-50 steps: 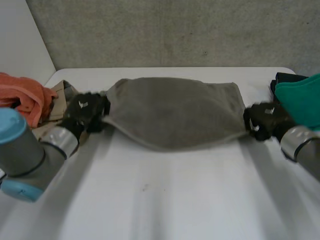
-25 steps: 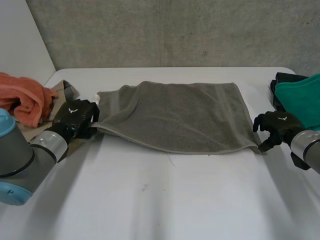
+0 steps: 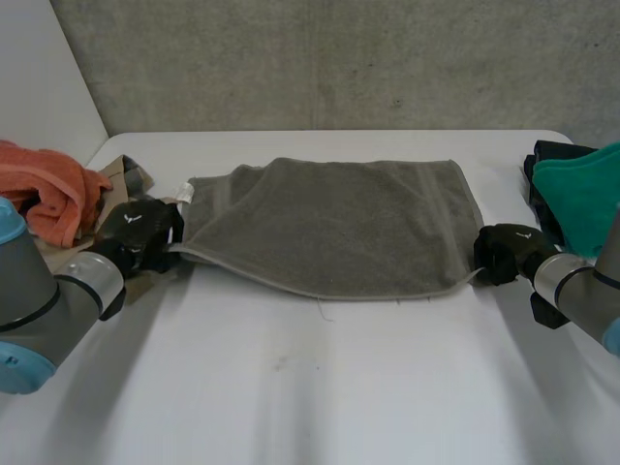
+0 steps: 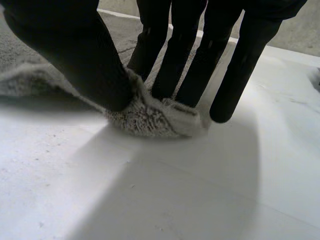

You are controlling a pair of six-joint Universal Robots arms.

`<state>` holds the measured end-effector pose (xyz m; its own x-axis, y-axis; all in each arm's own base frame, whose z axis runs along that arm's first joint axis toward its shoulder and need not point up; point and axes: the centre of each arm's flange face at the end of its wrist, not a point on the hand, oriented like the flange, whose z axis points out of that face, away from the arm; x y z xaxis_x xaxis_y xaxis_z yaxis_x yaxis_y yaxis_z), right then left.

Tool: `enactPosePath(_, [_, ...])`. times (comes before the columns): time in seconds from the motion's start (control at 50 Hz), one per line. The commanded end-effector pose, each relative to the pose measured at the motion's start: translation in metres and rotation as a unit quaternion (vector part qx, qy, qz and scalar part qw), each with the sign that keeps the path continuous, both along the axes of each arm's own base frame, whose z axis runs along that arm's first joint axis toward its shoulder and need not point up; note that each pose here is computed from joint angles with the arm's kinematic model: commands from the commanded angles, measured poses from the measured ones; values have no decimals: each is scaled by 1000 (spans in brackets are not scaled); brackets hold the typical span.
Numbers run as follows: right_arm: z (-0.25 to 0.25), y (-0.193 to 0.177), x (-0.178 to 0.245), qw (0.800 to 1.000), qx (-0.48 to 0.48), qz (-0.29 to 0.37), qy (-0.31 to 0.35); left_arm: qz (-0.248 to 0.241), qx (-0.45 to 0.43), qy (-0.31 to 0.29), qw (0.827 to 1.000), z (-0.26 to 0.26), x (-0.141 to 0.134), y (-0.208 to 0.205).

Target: Fold the laundry.

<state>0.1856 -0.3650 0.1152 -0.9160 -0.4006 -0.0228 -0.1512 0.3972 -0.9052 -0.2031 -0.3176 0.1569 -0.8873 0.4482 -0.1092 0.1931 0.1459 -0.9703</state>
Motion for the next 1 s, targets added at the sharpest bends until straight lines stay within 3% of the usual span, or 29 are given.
enactPosePath(0.02, [29,10,-6,996,-46,19,71,3,30,-47,998,-5,9,9])
enactPosePath(0.14, [49,45,-30,972,-10,92,216,-17,85,-114,990,-5,18,34])
enactPosePath(0.22, [58,79,-48,930,70,180,313,-48,136,-161,976,-1,23,60])
enactPosePath(0.24, [63,92,-53,911,97,216,337,-68,154,-180,969,0,23,71])
enactPosePath(0.3, [71,104,-59,896,135,235,353,-103,183,-217,953,3,24,88])
enactPosePath(0.4, [74,93,-57,902,109,209,362,-137,181,-248,942,8,20,93])
enactPosePath(0.58, [66,52,-35,924,1,163,347,-100,30,-218,970,23,-4,34])
enactPosePath(0.74, [59,4,-20,937,-117,117,308,-78,-61,-202,974,18,-29,-18])
enactPosePath(1.0, [33,-63,0,928,-245,79,269,-45,-106,-214,970,-9,-61,-81])
